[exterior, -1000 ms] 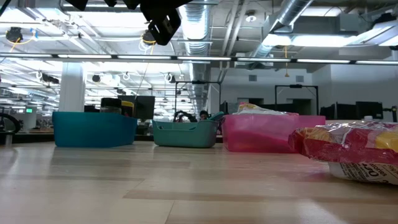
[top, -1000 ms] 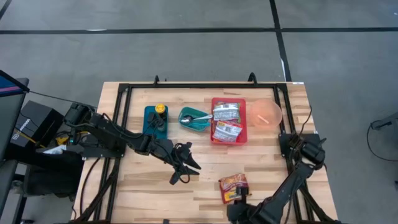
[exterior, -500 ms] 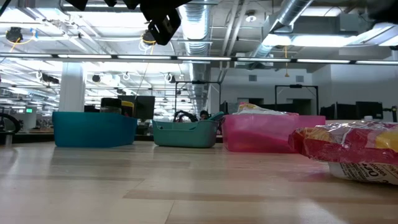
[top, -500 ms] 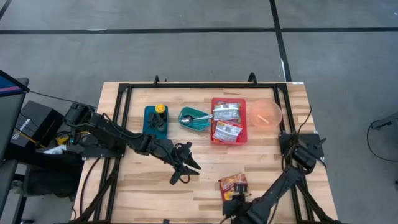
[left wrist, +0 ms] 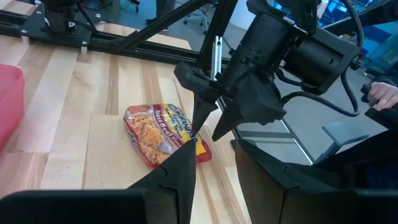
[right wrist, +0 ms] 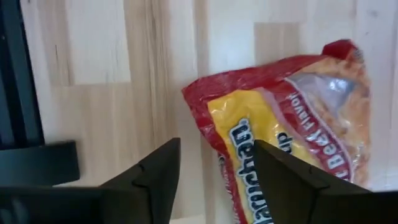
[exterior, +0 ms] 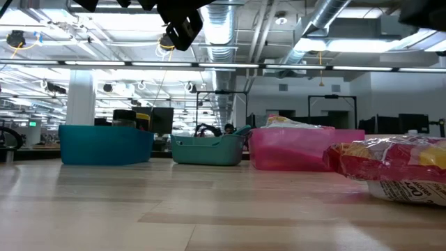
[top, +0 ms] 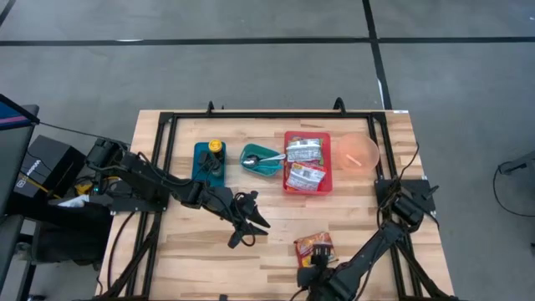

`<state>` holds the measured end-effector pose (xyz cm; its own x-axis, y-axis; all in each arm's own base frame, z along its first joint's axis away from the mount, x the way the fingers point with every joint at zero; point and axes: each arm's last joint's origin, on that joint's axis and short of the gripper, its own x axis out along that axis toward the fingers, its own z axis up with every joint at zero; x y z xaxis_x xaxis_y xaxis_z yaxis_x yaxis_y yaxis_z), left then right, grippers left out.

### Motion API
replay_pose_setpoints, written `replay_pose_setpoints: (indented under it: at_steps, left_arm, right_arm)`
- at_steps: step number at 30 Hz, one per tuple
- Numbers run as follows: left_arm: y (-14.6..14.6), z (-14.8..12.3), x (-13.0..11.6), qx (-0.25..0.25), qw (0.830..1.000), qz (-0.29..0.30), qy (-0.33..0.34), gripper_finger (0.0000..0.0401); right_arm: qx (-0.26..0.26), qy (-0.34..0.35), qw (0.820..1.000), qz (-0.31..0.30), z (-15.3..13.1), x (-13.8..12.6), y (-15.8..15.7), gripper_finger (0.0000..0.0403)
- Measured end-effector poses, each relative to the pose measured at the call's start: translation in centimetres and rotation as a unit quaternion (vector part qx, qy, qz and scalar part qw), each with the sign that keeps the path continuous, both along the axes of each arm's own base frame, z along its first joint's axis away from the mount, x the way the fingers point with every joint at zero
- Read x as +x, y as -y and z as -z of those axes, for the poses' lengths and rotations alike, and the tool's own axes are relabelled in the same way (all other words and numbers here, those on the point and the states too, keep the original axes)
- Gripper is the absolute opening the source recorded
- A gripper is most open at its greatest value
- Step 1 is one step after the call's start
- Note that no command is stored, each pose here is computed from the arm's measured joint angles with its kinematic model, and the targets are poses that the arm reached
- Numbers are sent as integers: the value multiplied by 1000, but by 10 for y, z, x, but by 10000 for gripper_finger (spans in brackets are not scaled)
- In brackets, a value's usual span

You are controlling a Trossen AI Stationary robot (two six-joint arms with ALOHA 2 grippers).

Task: Pick & Place Food Item
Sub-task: Put the red noodle pack into the red bin

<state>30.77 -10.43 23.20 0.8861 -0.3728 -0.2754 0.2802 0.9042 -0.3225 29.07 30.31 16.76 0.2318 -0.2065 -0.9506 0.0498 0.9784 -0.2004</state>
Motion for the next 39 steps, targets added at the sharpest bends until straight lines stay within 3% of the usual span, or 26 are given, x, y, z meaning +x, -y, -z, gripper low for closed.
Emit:
replay_pose_setpoints:
  at_steps: [14,26,39]
  left_arm:
    - [0,0,0,0,1000,0,0,109]
    - [0,0,0,1,1000,0,0,109]
    - [0,0,0,1,1000,0,0,109]
  right_arm:
    - [-22,38,998,-35,-6,2,-7,126]
    - [-36,57,997,-41,-7,7,-5,118]
    - [79,4,997,-15,-5,35,12,119]
